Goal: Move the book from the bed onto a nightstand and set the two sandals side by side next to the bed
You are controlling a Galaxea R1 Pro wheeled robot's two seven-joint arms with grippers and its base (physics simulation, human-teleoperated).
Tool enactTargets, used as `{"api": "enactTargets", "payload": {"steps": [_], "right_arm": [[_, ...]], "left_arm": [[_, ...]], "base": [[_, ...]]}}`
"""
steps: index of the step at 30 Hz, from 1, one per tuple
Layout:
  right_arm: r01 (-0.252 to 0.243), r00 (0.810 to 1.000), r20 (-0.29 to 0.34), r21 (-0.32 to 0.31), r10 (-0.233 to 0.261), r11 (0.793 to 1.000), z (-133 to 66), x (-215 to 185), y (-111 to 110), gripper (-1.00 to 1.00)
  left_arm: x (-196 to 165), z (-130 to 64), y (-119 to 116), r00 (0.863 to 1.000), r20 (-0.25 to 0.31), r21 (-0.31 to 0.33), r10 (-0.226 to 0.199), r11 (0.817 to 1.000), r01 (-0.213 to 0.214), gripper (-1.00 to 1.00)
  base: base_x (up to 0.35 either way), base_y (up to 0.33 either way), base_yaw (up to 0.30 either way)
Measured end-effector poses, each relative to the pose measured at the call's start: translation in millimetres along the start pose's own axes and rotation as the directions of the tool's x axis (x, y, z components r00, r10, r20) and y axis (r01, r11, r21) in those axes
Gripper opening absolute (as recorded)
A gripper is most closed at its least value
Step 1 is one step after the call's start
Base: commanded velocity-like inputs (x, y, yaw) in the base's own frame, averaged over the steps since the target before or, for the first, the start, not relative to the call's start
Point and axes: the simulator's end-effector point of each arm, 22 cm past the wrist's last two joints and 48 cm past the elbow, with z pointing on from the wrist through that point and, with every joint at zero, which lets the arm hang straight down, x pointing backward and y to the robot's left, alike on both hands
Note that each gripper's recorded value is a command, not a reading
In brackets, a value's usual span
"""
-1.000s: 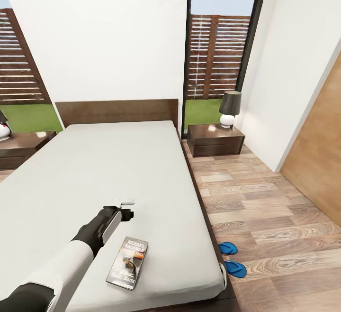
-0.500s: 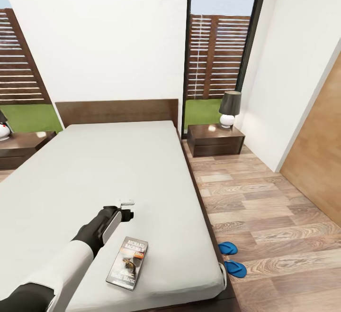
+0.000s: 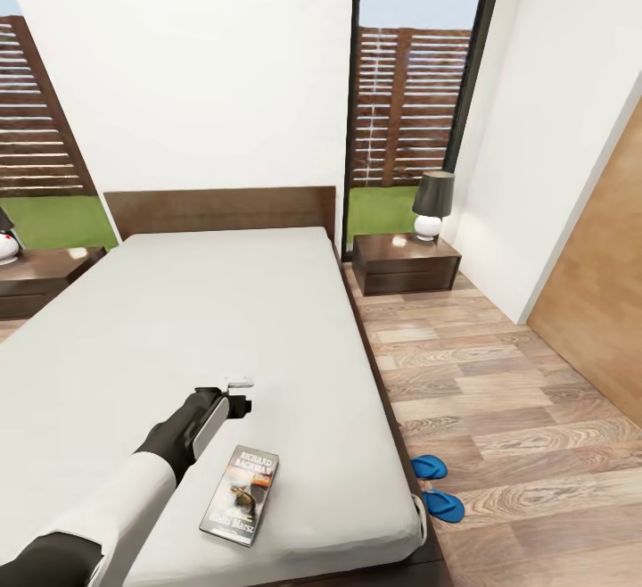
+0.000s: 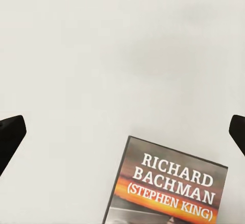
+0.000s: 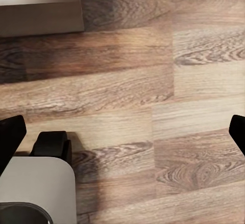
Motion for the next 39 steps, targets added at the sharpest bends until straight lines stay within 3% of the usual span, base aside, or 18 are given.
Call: {"api": "enactTargets", "payload": {"steps": [39], "right_arm": [[0.008, 1.0, -0.018, -0.004, -0.008, 1.0, 1.1, 7.7, 2.6, 1.0]], "left_arm": [[-0.3, 2.2, -0.8, 1.0, 0.001, 0.002, -0.003, 1.0, 0.003, 1.0]], "base": [[0.015, 0.0, 0.013]]}}
